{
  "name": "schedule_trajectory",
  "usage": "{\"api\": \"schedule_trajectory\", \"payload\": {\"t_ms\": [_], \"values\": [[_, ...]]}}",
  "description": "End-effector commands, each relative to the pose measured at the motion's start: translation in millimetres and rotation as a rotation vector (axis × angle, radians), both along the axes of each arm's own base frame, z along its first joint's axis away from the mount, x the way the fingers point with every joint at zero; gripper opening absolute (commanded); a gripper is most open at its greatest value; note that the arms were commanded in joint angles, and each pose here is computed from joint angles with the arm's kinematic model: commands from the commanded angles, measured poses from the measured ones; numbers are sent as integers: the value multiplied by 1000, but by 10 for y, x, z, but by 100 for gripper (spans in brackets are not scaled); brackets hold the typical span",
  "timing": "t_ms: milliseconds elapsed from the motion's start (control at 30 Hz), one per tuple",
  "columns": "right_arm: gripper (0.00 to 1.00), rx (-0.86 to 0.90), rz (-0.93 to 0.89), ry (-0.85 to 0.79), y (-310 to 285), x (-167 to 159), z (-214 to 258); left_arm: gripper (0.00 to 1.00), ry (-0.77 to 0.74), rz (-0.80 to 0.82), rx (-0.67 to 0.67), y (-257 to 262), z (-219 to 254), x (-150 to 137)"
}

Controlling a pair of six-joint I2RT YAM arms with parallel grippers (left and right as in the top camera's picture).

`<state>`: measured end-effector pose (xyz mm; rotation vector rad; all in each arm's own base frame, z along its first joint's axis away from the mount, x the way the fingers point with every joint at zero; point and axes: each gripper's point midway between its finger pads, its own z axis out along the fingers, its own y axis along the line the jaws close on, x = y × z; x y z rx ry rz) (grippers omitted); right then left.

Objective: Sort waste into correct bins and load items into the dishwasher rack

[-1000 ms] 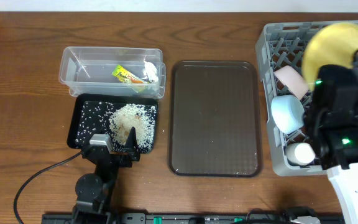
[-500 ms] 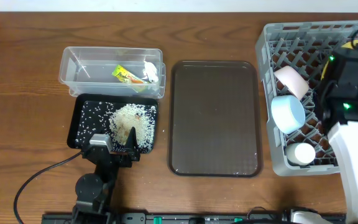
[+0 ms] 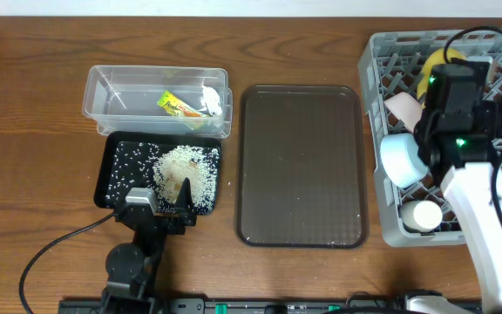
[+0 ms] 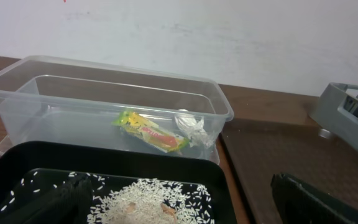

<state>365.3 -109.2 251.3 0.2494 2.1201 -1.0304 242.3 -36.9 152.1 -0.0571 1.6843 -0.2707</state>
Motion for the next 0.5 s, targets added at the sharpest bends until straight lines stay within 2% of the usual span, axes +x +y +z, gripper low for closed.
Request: {"api": "schedule_trajectory", "payload": {"t_ms": [0,133,267,467], "values": [[94,123,145,-149,407,-101,361,94,51,31,30,63,-170,-2],[99,365,353,-216,962,-396,495,94,51,31,30,63,-170,-2],[99,662,613,-191,1583,-825,535,94,51,31,30,63,-170,-2],[99,833,869,-195,1973,-1306,755,94,51,31,30,63,-170,-2]]}}
